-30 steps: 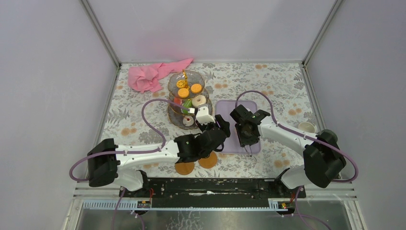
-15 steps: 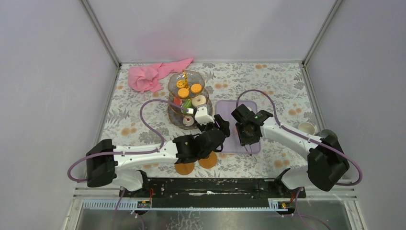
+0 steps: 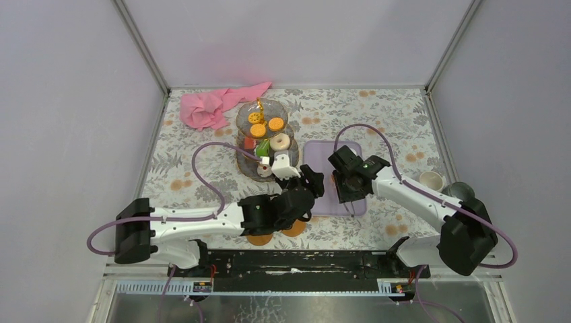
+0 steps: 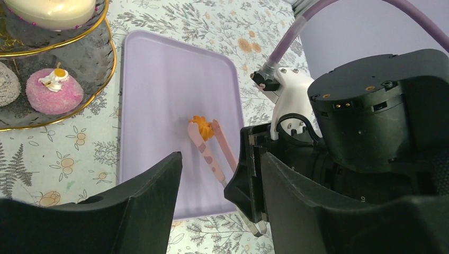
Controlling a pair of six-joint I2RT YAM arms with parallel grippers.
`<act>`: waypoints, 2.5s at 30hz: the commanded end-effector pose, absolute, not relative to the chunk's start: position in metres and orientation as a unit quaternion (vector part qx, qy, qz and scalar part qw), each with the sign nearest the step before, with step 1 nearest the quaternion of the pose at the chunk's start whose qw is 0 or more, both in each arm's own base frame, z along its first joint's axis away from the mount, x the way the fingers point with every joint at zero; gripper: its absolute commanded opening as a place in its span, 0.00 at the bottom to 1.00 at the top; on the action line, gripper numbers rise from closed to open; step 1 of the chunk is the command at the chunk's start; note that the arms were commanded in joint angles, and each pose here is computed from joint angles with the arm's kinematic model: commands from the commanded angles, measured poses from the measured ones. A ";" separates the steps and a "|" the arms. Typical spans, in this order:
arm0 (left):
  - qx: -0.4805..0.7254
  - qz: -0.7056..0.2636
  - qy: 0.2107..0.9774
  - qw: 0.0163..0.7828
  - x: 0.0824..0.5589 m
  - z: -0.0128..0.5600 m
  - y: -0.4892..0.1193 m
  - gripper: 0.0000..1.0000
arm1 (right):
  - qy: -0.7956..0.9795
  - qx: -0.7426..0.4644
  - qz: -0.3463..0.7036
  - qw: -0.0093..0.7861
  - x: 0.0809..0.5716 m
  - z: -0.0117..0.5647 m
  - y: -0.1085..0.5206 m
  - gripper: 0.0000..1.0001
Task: Serve the afternoon tea
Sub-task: Pick up the desert from the tray, then place the desert on the desert table.
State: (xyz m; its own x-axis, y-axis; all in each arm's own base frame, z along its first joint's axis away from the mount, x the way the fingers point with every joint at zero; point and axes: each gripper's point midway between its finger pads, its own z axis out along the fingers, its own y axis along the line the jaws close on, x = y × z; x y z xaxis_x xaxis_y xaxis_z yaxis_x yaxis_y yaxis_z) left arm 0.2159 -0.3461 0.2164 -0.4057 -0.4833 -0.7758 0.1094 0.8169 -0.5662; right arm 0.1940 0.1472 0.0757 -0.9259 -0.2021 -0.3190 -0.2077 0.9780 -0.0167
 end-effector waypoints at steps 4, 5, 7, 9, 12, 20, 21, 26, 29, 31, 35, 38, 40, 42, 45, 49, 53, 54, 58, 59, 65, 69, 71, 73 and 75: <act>-0.140 -0.270 0.762 0.572 0.213 0.256 -0.331 0.64 | 0.974 -0.100 0.044 0.200 0.200 0.105 0.159 0.26; -0.142 -0.272 0.759 0.575 0.212 0.262 -0.329 0.64 | 0.973 -0.100 0.046 0.204 0.201 0.108 0.159 0.26; -0.143 -0.271 0.752 0.584 0.212 0.272 -0.326 0.64 | 0.971 -0.099 0.049 0.211 0.202 0.114 0.159 0.26; -0.141 -0.262 0.745 0.597 0.214 0.286 -0.321 0.64 | 0.970 -0.098 0.053 0.217 0.203 0.120 0.160 0.26; -0.137 -0.248 0.732 0.619 0.217 0.310 -0.315 0.64 | 0.967 -0.097 0.058 0.230 0.205 0.131 0.161 0.26; -0.144 -0.212 0.684 0.683 0.227 0.382 -0.285 0.67 | 0.958 -0.095 0.073 0.262 0.217 0.167 0.168 0.26; -0.146 -0.208 0.680 0.688 0.229 0.388 -0.280 0.67 | 0.957 -0.096 0.074 0.265 0.218 0.172 0.170 0.26; -0.178 -0.198 0.662 0.701 0.247 0.409 -0.247 0.67 | 0.950 -0.101 0.075 0.285 0.228 0.197 0.177 0.26; -0.199 -0.189 0.654 0.705 0.262 0.415 -0.227 0.67 | 0.945 -0.104 0.079 0.301 0.234 0.218 0.182 0.25; -0.208 -0.182 0.654 0.705 0.272 0.417 -0.216 0.67 | 0.941 -0.105 0.080 0.311 0.240 0.231 0.186 0.26; -0.221 -0.180 0.659 0.696 0.291 0.415 -0.203 0.67 | 0.936 -0.111 0.080 0.324 0.251 0.253 0.196 0.25; -0.227 -0.171 0.664 0.691 0.304 0.412 -0.195 0.67 | 0.931 -0.111 0.087 0.338 0.261 0.270 0.206 0.25; -0.231 -0.169 0.668 0.687 0.313 0.411 -0.190 0.67 | 0.925 -0.111 0.095 0.351 0.268 0.286 0.214 0.25; -0.240 -0.166 0.670 0.683 0.323 0.409 -0.182 0.67 | 0.922 -0.113 0.099 0.358 0.274 0.296 0.223 0.26; -0.248 -0.166 0.672 0.678 0.333 0.408 -0.173 0.67 | 0.917 -0.121 0.104 0.364 0.283 0.307 0.238 0.25; -0.260 -0.164 0.676 0.670 0.343 0.402 -0.159 0.67 | 0.912 -0.131 0.111 0.373 0.294 0.318 0.262 0.26; -0.271 -0.165 0.682 0.659 0.352 0.392 -0.147 0.67 | 0.910 -0.134 0.114 0.376 0.311 0.321 0.285 0.26; -0.274 -0.165 0.682 0.658 0.353 0.391 -0.144 0.67 | 0.910 -0.135 0.116 0.376 0.314 0.321 0.290 0.26; -0.282 -0.162 0.686 0.651 0.358 0.382 -0.132 0.67 | 0.907 -0.138 0.123 0.378 0.324 0.321 0.309 0.26; -0.285 -0.161 0.687 0.649 0.360 0.380 -0.129 0.67 | 0.908 -0.140 0.122 0.377 0.325 0.319 0.313 0.26; -0.294 -0.163 0.693 0.638 0.366 0.368 -0.116 0.67 | 0.907 -0.147 0.121 0.376 0.331 0.311 0.330 0.25; -0.299 -0.165 0.697 0.630 0.370 0.359 -0.113 0.67 | 0.907 -0.153 0.119 0.375 0.333 0.307 0.336 0.25; -0.300 -0.165 0.699 0.628 0.371 0.355 -0.112 0.67 | 0.907 -0.154 0.120 0.375 0.334 0.305 0.339 0.26; -0.302 -0.165 0.700 0.626 0.372 0.352 -0.111 0.67 | 0.906 -0.155 0.121 0.374 0.335 0.304 0.341 0.25; -0.304 -0.163 0.701 0.625 0.373 0.349 -0.109 0.67 | 0.906 -0.157 0.122 0.375 0.335 0.304 0.343 0.25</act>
State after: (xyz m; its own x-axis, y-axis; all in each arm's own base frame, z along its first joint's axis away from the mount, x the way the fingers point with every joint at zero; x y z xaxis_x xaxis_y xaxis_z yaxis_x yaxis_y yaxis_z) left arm 0.3744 -0.1127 0.3521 -0.0292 -0.6145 -0.7884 -0.2246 0.7726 -0.5939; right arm 0.3319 0.3386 0.2842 -0.7128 -0.2062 -0.6703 -0.3625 0.9266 0.1005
